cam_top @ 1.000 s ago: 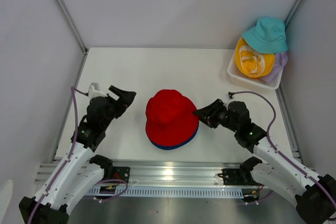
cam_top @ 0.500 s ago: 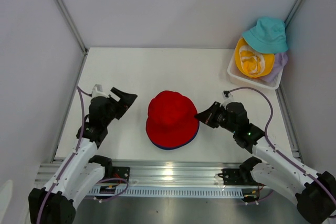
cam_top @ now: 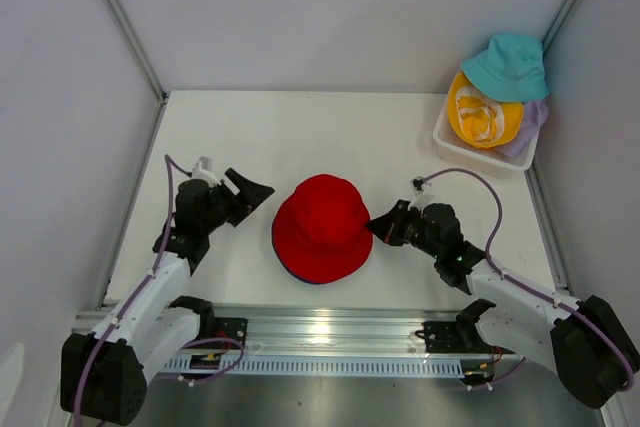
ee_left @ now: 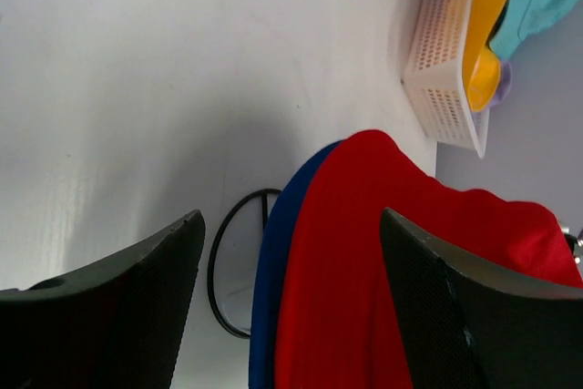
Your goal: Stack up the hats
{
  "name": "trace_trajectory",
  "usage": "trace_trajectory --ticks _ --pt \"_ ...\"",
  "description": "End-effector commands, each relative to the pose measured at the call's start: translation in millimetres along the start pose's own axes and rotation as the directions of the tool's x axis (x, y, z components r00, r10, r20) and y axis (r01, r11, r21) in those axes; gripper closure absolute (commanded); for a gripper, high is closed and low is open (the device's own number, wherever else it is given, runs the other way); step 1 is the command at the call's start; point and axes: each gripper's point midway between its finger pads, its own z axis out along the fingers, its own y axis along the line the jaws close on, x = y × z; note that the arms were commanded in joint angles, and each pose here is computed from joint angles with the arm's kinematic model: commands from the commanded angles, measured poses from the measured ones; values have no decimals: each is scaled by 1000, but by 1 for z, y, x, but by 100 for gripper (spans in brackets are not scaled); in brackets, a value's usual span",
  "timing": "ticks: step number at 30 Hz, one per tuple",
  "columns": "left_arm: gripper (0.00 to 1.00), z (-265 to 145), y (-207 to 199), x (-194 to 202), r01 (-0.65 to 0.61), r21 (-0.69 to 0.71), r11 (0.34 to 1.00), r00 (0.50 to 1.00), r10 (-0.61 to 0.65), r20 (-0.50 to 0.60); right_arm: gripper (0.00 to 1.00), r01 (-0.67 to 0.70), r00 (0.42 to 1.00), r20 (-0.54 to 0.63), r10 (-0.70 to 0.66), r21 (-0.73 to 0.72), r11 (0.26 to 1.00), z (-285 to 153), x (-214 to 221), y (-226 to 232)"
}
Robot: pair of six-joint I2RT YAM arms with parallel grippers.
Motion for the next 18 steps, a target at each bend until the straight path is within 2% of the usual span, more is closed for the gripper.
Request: trace_trajectory --ticks 1,3,4,5,10,14,18 --pt "20 -7 -32 0 -62 135 989 996 70 -52 100 80 994 79 -78 -24 996 2 -22 11" --pt "26 -10 -32 10 -26 155 988 995 40 -88 100 98 991 89 -97 -4 995 1 -25 9" --pt "36 -10 -31 13 -12 162 987 995 27 -93 100 101 990 95 -101 3 995 1 -27 7" --pt "38 -11 -30 17 13 171 985 994 6 -111 100 99 991 92 -100 13 995 2 -27 3" --pt "44 -8 -30 26 54 203 978 989 -25 -146 100 92 993 76 -92 4 996 4 -29 1" --pt "42 -1 -20 39 95 209 973 981 -55 -188 100 106 992 69 -105 -4 994 8 -35 2" --pt "42 -2 -27 46 127 297 946 976 -65 -209 100 102 994 51 -101 -12 995 13 -37 1"
